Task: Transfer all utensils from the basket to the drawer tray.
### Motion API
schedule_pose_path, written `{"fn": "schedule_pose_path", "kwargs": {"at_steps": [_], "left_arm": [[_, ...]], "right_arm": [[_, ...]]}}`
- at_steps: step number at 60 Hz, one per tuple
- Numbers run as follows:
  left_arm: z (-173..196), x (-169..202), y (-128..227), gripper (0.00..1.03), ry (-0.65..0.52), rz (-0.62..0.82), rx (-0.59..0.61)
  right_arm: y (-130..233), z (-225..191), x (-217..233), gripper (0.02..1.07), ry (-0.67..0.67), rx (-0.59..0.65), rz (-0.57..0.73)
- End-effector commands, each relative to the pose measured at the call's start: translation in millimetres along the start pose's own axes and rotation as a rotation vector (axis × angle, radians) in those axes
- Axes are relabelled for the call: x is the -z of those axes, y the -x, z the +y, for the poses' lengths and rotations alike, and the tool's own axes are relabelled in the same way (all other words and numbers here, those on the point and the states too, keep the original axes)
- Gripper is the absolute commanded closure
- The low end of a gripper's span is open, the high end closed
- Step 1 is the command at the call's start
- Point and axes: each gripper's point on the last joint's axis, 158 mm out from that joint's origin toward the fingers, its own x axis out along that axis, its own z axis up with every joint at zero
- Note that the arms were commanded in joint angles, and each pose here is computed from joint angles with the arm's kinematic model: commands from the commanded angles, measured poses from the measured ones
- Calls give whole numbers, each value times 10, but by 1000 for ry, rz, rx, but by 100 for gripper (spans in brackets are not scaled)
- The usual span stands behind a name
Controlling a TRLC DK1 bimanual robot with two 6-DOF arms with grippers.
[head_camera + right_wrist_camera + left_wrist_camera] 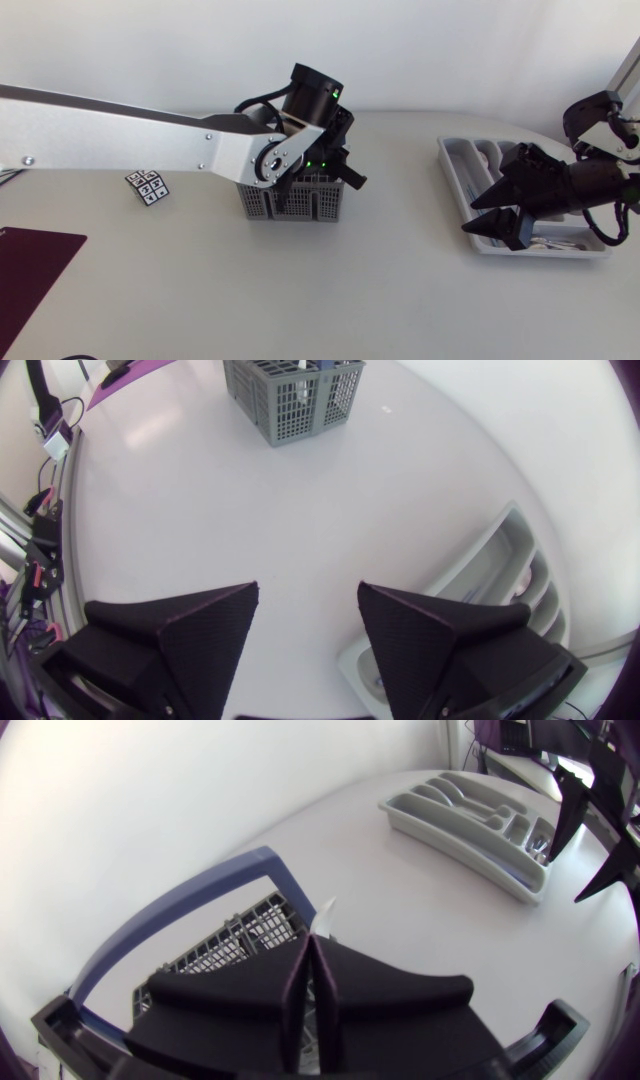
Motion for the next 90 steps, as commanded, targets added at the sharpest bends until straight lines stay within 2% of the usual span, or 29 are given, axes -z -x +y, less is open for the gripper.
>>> {"fn": "schedule_pose_path", "kwargs": {"at_steps": [1,23,34,48,61,73,90], "left_arm": [[11,-66,132,100,-20,-26,-5],[149,-546,638,100,-4,-190,-27],[135,-648,804,100,0,-267,-31],[86,-612,797,100,5,-255,-26],[46,-639,821,100,89,-193,11],[-95,-653,885,100,208,-113,144],[-133,-651,933,100,323,-53,263]], "right_arm": [[-36,85,29,34,-14,-15,5],[-42,225,-38,34,7,-28,-6],[-50,336,-164,34,20,-29,-30],[-40,454,-361,34,29,-30,-65],[96,580,-999,34,29,-3,-195],[82,689,-1536,34,23,27,-298],[-92,690,-1943,35,-30,51,-367]]}}
